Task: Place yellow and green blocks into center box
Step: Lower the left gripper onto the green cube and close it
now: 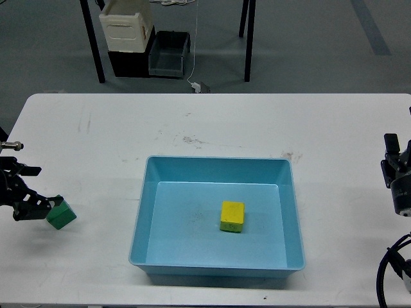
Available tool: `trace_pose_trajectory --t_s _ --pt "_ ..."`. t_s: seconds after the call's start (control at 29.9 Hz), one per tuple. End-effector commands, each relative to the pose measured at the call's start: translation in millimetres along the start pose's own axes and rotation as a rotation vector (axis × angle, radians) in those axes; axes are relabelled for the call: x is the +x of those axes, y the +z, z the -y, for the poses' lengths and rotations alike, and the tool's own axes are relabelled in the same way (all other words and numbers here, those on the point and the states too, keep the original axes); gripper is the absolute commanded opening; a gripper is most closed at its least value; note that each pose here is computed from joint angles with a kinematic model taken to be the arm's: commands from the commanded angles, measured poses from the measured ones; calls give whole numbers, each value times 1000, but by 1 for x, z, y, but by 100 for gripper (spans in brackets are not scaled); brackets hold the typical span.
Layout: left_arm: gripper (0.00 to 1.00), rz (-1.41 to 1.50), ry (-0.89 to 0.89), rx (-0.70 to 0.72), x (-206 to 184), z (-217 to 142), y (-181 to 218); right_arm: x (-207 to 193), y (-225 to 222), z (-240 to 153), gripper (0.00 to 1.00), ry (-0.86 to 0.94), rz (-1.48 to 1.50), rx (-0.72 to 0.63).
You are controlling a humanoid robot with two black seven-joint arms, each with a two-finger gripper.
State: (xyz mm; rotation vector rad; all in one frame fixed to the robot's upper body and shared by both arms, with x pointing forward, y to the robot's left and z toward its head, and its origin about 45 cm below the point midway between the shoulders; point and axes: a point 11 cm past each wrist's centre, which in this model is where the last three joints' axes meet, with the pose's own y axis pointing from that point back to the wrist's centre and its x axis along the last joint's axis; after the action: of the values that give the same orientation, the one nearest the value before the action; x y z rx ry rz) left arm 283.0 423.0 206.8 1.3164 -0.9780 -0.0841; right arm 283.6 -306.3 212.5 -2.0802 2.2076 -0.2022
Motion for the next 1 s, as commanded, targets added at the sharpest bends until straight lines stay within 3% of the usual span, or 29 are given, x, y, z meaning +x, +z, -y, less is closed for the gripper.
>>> trace_pose_trajectory --t_s 0.0,0.74,0.97 --pt "99 -39 -67 -15 -8 5 4 3 4 -1 100 20 -4 -13" --pt "99 -64 -153 -50 -14 36 10 5 8 -5 100 33 -1 -28" --pt "92 -64 -142 -66 -12 43 15 6 10 -7 100 41 -4 -35"
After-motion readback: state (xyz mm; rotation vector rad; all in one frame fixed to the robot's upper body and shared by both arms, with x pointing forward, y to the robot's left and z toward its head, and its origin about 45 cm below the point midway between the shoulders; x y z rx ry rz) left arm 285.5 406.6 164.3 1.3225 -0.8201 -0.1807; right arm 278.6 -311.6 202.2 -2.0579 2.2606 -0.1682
